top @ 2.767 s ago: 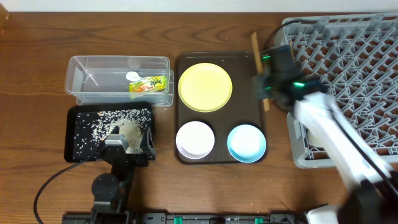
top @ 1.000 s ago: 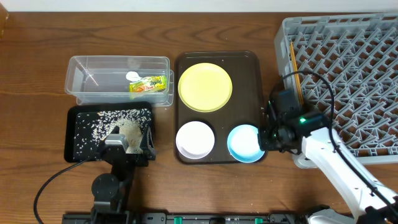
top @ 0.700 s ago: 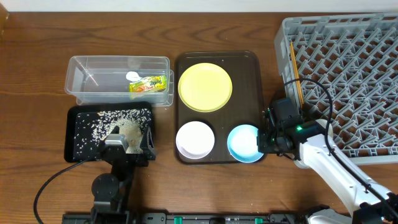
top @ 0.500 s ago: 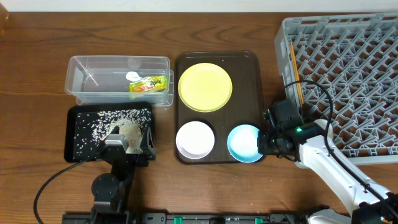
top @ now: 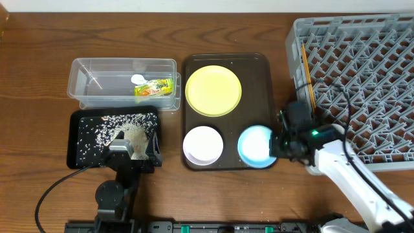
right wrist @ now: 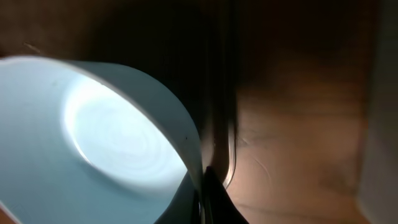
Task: Sort waste into correct bins and load items into the dishwasher rack
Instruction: 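Grasp the rim of the blue bowl with the right gripper and lift, then place the blue bowl upside down in the dish rack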
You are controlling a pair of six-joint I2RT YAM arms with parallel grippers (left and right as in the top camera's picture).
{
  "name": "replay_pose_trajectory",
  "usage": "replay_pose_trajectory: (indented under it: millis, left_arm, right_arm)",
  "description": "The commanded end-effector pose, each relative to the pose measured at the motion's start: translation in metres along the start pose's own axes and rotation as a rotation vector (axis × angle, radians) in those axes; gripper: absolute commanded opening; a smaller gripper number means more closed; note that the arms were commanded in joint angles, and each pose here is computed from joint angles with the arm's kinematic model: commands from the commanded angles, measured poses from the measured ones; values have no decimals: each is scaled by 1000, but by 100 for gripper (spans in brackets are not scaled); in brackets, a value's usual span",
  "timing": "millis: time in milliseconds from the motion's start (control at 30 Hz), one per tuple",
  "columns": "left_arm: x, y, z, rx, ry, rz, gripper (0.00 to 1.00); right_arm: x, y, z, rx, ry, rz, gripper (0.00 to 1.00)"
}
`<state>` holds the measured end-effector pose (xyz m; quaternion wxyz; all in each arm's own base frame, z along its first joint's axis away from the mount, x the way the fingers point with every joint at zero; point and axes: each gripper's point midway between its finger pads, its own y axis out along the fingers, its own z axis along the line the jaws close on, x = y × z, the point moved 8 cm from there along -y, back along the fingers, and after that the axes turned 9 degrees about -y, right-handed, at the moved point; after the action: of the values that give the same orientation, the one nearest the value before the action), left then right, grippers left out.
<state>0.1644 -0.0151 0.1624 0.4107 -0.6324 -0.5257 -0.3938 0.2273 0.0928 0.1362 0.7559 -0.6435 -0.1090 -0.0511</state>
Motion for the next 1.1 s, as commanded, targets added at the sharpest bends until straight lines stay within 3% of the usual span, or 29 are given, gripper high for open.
replay_pose_trajectory:
  millis: [0, 200, 333, 767, 1067]
  left_arm:
    - [-11, 1, 4, 12, -3, 38, 92]
    - [-11, 1, 4, 12, -3, 38, 93]
    - [-11, 1, 4, 12, -3, 38, 92]
    - [-11, 1, 4, 12, -3, 38, 93]
    - [-11, 1, 4, 12, -3, 38, 93]
  right_arm:
    - [44, -67, -1, -139, -49, -270, 1]
    - [85, -171, -33, -670, 61, -643, 1]
    - [94, -195, -52, -966, 162, -749, 1]
    - [125, -140, -99, -1314, 102, -460, 1]
    - [147, -96, -100, -1329, 45, -404, 1]
